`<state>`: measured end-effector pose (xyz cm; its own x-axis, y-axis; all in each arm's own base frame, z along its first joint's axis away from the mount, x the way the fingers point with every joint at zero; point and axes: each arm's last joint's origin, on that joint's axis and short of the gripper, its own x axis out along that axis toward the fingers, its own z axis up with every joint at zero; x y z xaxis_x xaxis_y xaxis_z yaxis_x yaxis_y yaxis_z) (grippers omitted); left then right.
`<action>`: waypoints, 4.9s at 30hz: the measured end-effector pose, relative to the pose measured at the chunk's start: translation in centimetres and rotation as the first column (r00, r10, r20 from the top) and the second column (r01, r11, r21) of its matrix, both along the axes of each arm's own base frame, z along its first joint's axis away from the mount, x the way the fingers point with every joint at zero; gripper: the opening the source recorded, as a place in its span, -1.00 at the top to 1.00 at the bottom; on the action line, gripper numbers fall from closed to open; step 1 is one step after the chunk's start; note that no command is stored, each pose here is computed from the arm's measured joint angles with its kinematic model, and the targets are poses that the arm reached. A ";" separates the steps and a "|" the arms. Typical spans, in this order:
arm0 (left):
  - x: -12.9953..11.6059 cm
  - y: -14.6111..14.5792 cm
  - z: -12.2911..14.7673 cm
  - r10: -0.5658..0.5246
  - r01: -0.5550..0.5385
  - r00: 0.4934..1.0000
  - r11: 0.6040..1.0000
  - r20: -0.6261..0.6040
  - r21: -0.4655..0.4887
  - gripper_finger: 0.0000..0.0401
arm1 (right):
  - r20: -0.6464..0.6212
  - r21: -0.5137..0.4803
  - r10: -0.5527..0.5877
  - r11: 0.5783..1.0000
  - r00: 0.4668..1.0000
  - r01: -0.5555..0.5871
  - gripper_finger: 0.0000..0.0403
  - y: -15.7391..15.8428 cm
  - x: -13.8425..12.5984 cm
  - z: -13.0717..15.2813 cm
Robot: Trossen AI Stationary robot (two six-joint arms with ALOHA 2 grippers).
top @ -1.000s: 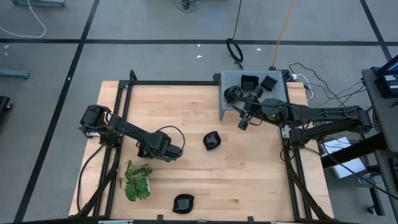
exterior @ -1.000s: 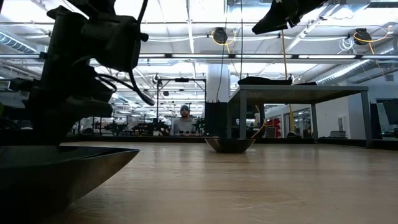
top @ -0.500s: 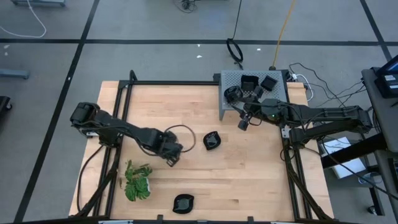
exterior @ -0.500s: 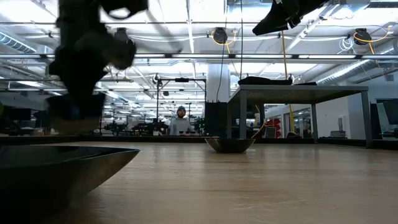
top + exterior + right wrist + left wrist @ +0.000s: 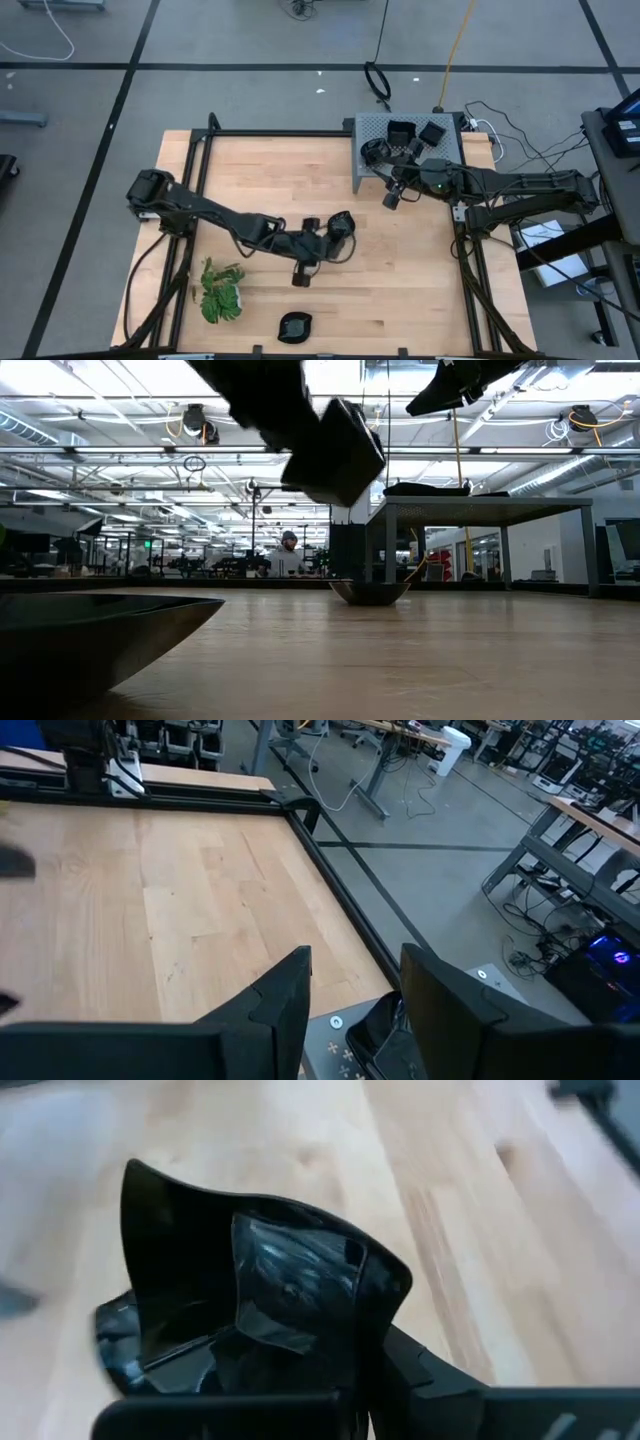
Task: Pick & Place Mini shaped plates
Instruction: Move the distorted square plate to the middle of the table, then move the leaf-shaped plate to the middle of the table
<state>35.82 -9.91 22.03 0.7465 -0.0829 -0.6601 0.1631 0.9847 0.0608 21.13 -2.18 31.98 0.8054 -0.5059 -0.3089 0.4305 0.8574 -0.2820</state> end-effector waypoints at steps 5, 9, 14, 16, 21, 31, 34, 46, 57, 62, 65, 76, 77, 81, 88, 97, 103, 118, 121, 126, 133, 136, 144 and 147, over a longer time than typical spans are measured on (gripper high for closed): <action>1.3 -0.5 -2.7 -0.153 0.154 0.988 0.982 -0.017 0.107 0.95 | 0.000 0.000 -0.001 1.000 1.000 0.001 0.30 0.0 0.0 0.0; 2.6 -0.7 -4.6 -0.201 0.200 0.979 0.967 -0.008 0.161 0.97 | 0.000 0.000 -0.008 1.000 1.000 0.008 0.30 -0.2 0.0 0.0; 4.6 -1.0 -6.2 -0.193 0.196 0.981 0.966 -0.038 0.170 0.93 | -0.001 0.000 -0.020 1.000 1.000 0.020 0.30 -0.4 -0.1 0.0; 5.2 -1.0 -6.5 -0.172 0.183 0.982 0.962 -0.072 0.201 0.95 | -0.004 0.000 -0.021 1.000 1.000 0.021 0.30 -0.5 -0.1 0.0; 6.1 -1.0 -6.7 -0.065 0.105 0.985 0.962 -0.163 0.252 0.94 | -0.016 0.001 -0.020 1.000 1.000 0.020 0.30 -0.5 -0.1 -0.1; 6.3 -1.0 -6.5 0.092 -0.076 0.985 0.991 -0.148 0.113 0.56 | -0.102 0.005 -0.020 1.000 0.995 0.020 0.30 -0.4 -0.4 -0.9; 6.6 -1.1 -5.9 0.141 -0.137 0.986 0.989 -0.093 0.049 0.43 | -0.134 0.007 -0.019 1.000 0.991 0.020 0.30 -0.4 -0.6 -1.1; 6.4 -3.7 1.7 -0.069 0.010 0.988 0.922 -0.140 -0.386 0.17 | -0.191 0.014 -0.018 1.000 0.982 0.021 0.30 -0.4 -0.9 -1.6; -0.4 -11.2 -1.7 -0.147 -0.054 0.854 0.929 -0.499 -0.366 0.26 | -0.159 0.014 0.011 1.000 0.987 -0.009 0.30 0.2 -0.6 -1.4; -1.9 -11.7 -3.9 -0.057 -0.174 0.822 0.922 -0.567 -0.345 0.25 | -0.144 0.013 0.014 1.000 0.990 -0.013 0.30 0.3 -0.6 -1.3; -2.6 -11.4 -5.1 -0.001 -0.229 0.799 0.924 -0.601 -0.307 0.25 | -0.144 0.013 0.015 1.000 0.989 -0.013 0.30 0.3 -0.6 -1.3; -3.1 -11.4 -7.5 -0.040 -0.224 0.829 0.890 -0.558 -0.397 0.25 | -0.145 0.013 0.015 1.000 0.989 -0.013 0.30 0.3 -0.6 -1.3; -3.2 -11.3 -7.7 -0.038 -0.226 0.828 0.890 -0.559 -0.395 0.25 | -0.145 0.013 0.015 1.000 0.989 -0.013 0.30 0.3 -0.6 -1.3; -3.3 -11.0 -8.0 0.005 -0.246 0.833 0.899 -0.553 -0.362 0.25 | -0.152 0.013 0.015 1.000 0.988 -0.013 0.30 0.3 -0.6 -1.3; -3.1 -11.0 -8.0 -0.026 -0.197 0.850 0.911 -0.527 -0.363 0.45 | -0.157 0.013 0.014 1.000 0.987 -0.013 0.30 0.3 -0.6 -1.4; -2.8 -10.7 -7.9 -0.191 0.016 0.860 0.937 -0.474 -0.349 0.96 | -0.182 0.014 0.015 1.000 0.983 -0.012 0.30 0.3 -0.7 -1.6; -1.6 -8.0 -6.6 -0.168 0.018 0.887 0.943 -0.430 -0.332 0.97 | -0.186 0.014 0.015 1.000 0.983 -0.012 0.30 0.3 -0.8 -1.6; 7.3 2.2 -2.6 -0.062 0.006 0.972 0.971 -0.228 -0.240 0.97 | -0.161 0.033 0.004 0.999 0.987 0.001 0.30 0.3 -0.7 -1.5; 9.5 3.2 -2.0 -0.069 0.030 0.983 0.975 -0.169 -0.221 0.97 | -0.160 0.032 0.004 0.999 0.987 0.001 0.30 0.3 -0.7 -1.5; 11.9 4.2 -2.0 -0.069 0.044 0.990 0.978 -0.119 -0.204 0.96 | -0.135 0.031 0.002 1.000 0.991 0.002 0.30 0.3 -1.3 -1.0; 12.5 2.0 -5.3 -0.151 0.076 0.966 0.942 -0.211 -0.326 0.97 | -0.067 0.029 0.002 1.000 0.998 0.000 0.30 0.3 -2.7 0.1; 12.4 0.8 -5.8 -0.184 0.106 0.959 0.939 -0.217 -0.326 0.94 | -0.045 0.029 0.002 1.000 0.999 0.000 0.30 0.4 -3.2 0.5; 12.2 0.8 -6.3 -0.135 0.086 0.960 0.976 -0.244 -0.202 0.96 | -0.008 0.046 -0.006 0.999 1.000 0.007 0.30 0.4 -3.8 0.9; 12.1 0.9 -6.4 -0.094 0.037 0.959 0.977 -0.269 -0.210 0.85 | 0.015 0.086 -0.023 0.996 1.000 0.022 0.30 0.4 -3.8 0.9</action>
<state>47.90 -8.98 15.66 0.5261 -0.2780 -0.8037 0.2102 0.9582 -0.1939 17.35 -1.82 32.88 0.7992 -0.4961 -0.3393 0.4536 0.8682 -0.2011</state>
